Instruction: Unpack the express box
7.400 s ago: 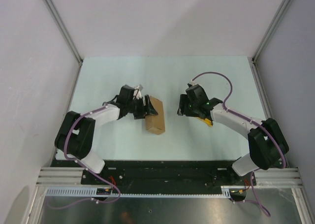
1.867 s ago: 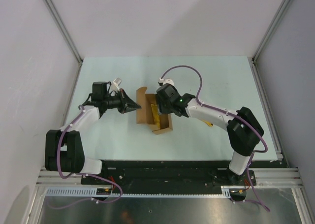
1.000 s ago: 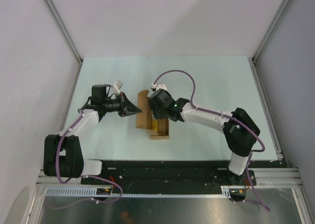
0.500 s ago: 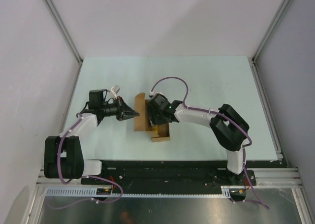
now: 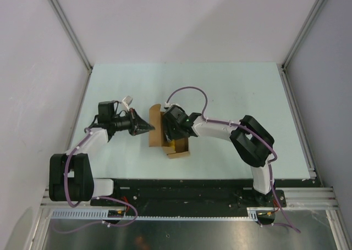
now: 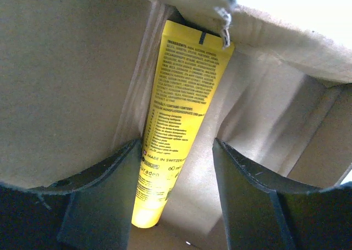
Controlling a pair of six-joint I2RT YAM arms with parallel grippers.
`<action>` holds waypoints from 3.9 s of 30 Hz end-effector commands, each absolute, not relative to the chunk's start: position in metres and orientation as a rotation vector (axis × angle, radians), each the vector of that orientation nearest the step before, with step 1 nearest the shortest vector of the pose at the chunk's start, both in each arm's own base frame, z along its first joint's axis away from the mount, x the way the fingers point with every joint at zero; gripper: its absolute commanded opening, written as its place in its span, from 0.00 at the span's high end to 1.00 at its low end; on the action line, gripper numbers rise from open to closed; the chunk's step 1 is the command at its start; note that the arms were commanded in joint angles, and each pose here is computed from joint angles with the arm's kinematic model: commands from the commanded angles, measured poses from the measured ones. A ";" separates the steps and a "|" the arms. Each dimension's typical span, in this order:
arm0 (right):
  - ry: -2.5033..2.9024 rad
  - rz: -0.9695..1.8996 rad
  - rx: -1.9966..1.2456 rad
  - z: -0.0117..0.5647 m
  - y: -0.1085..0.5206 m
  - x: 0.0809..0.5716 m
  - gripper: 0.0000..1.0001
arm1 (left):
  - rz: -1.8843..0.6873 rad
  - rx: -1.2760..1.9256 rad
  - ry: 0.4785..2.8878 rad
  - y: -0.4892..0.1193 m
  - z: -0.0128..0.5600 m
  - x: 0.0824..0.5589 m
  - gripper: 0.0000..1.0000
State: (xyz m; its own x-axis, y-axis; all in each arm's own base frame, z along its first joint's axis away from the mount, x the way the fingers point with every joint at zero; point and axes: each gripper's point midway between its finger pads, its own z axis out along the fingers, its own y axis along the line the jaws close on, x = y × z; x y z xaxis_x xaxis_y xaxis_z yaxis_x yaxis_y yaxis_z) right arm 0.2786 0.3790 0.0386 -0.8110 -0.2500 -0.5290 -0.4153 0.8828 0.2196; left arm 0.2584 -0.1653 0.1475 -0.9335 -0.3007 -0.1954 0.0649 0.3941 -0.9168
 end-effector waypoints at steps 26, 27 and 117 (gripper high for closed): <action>2.395 -0.018 -0.309 0.055 0.325 0.312 0.61 | -1.525 -0.195 2.331 -0.164 0.153 0.257 1.00; 2.396 -0.014 -0.305 0.055 0.325 0.312 0.61 | -1.526 -0.192 2.330 -0.164 0.153 0.257 1.00; 2.524 0.372 -0.099 0.086 0.257 0.354 0.41 | -1.080 -0.020 2.314 -0.134 0.214 0.313 0.32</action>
